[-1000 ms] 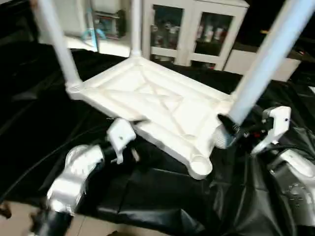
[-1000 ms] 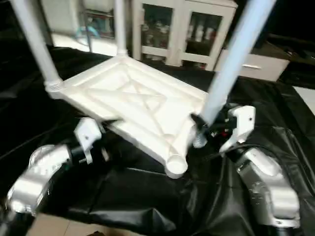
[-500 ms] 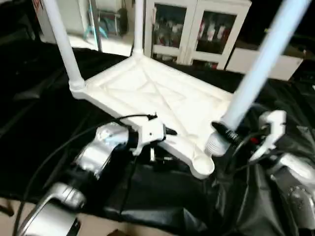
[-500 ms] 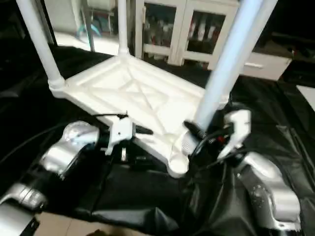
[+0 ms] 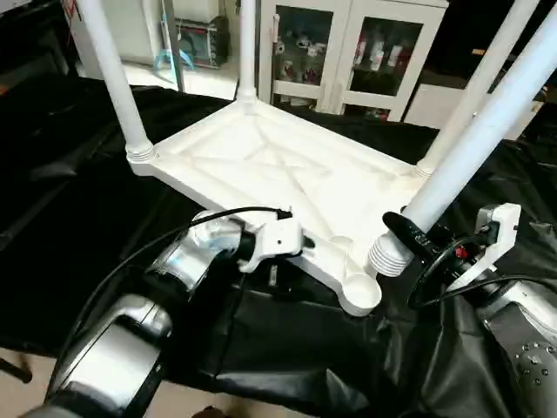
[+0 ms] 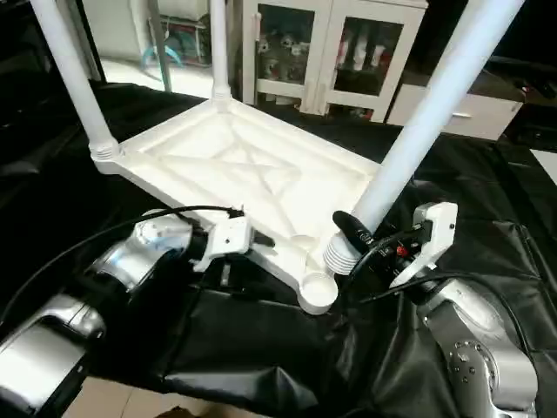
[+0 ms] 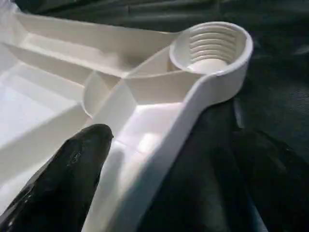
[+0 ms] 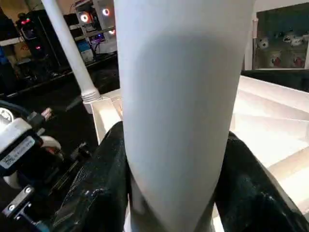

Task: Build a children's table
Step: Pick table leg

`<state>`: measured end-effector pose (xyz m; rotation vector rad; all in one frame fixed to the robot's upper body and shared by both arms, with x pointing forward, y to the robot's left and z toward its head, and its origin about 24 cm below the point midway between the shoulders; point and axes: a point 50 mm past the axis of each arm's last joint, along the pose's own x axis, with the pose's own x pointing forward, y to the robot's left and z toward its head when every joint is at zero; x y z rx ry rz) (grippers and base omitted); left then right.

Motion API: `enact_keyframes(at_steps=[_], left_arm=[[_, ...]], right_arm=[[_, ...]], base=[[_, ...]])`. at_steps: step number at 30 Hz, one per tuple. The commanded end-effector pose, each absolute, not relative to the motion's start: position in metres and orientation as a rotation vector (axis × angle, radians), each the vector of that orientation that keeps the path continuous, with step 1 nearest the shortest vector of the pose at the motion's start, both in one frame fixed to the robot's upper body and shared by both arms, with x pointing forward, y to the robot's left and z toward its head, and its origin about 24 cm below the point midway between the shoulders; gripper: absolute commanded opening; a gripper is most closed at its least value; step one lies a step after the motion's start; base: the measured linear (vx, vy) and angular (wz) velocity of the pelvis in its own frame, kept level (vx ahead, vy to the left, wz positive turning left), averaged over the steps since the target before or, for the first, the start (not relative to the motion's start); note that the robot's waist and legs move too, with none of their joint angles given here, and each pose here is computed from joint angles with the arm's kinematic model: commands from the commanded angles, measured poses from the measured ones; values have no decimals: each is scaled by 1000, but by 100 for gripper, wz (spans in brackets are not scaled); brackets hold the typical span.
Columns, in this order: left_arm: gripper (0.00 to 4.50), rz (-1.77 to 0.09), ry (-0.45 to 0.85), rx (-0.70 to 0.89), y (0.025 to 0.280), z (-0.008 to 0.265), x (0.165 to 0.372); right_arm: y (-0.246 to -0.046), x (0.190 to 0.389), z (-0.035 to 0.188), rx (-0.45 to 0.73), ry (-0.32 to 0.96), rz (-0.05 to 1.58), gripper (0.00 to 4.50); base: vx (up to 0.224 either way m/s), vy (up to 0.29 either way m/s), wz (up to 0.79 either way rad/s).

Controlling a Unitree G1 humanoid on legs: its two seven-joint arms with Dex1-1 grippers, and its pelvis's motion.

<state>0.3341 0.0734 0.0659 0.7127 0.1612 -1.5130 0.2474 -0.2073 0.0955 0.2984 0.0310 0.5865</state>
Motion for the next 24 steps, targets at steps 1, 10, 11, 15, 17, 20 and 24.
enact_keyframes(at_steps=[1, 10, 11, 15, 17, 20, 24], left_arm=[[450, -1528, 144, 763, 68, 67, 335], [411, -1571, 168, 909, 64, 63, 337], [403, -1559, 163, 907, 63, 64, 338], [371, -1541, 155, 937, 61, 66, 341], [358, -1550, 162, 945, 61, 65, 340], [334, -1582, 176, 962, 61, 62, 338], [293, -1577, 160, 1034, 58, 62, 339]], right_arm=[[-208, 246, 102, 288, 8, 585, 188], [-207, 245, 102, 274, 14, 597, 188], [-206, 245, 102, 273, 15, 598, 188], [-203, 241, 98, 266, 30, 614, 188], [-203, 241, 97, 264, 33, 616, 188], [-201, 239, 95, 259, 39, 623, 188], [-200, 238, 94, 248, 44, 632, 188]], base=[[0, 0, 0], [0, 0, 0], [0, 0, 0], [0, 0, 0], [0, 0, 0], [0, 0, 0], [0, 0, 0]])
